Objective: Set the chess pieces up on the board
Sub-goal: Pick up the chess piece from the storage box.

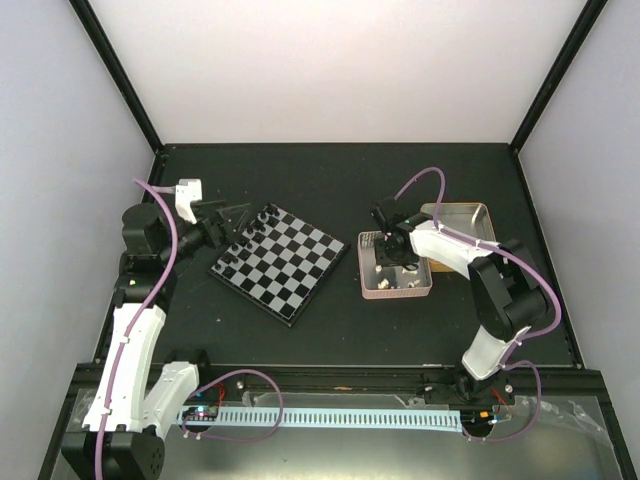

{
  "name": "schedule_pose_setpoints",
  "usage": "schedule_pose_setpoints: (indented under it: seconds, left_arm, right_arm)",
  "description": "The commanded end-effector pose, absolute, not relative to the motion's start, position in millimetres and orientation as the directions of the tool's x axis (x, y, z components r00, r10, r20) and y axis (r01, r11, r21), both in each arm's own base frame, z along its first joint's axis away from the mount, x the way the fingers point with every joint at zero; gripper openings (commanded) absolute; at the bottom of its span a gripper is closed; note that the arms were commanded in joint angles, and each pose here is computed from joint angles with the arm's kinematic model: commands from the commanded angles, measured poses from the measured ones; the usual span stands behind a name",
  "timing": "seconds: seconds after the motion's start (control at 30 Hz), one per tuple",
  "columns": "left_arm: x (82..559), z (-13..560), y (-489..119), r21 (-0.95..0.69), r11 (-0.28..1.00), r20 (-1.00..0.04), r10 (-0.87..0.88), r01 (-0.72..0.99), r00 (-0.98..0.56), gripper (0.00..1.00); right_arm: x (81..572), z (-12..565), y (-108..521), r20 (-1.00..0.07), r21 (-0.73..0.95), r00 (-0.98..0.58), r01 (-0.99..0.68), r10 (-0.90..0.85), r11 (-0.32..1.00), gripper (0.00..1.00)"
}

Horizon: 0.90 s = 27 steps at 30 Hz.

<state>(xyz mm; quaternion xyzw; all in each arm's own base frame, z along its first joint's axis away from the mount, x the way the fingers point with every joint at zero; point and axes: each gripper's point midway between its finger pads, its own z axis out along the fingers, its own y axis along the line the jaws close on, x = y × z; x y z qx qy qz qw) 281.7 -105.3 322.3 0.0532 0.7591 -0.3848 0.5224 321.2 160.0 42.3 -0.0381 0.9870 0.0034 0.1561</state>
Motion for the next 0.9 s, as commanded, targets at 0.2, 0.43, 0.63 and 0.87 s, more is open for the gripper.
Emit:
schedule_pose_setpoints:
  seconds: [0.2, 0.43, 0.63, 0.87]
  left_arm:
    - [281.2, 317.6, -105.8, -0.522, 0.707, -0.836, -0.311, 0.478, -0.453, 0.99]
    - [281.3, 315.2, -105.9, -0.523, 0.709, -0.834, -0.309, 0.474, -0.458, 0.99]
    - [281.6, 314.7, -105.9, -0.522, 0.71, -0.834, -0.307, 0.473, -0.459, 0.99]
    - [281.7, 313.3, -105.4, -0.524, 0.712, -0.832, -0.308, 0.468, -0.462, 0.99]
  right_arm:
    - [329.8, 63.0, 158.1, -0.405, 0.01, -0.914, -0.04, -0.033, 0.999, 0.29]
    - [329.9, 53.7, 158.5, -0.387, 0.004, -0.922, -0.033, -0.029, 0.999, 0.33]
    - [336.9, 45.2, 165.6, -0.375, 0.006, -0.926, -0.054, -0.048, 0.999, 0.26]
    - [344.0, 36.4, 169.0, -0.366, -0.007, -0.929, -0.063, -0.061, 0.998, 0.21]
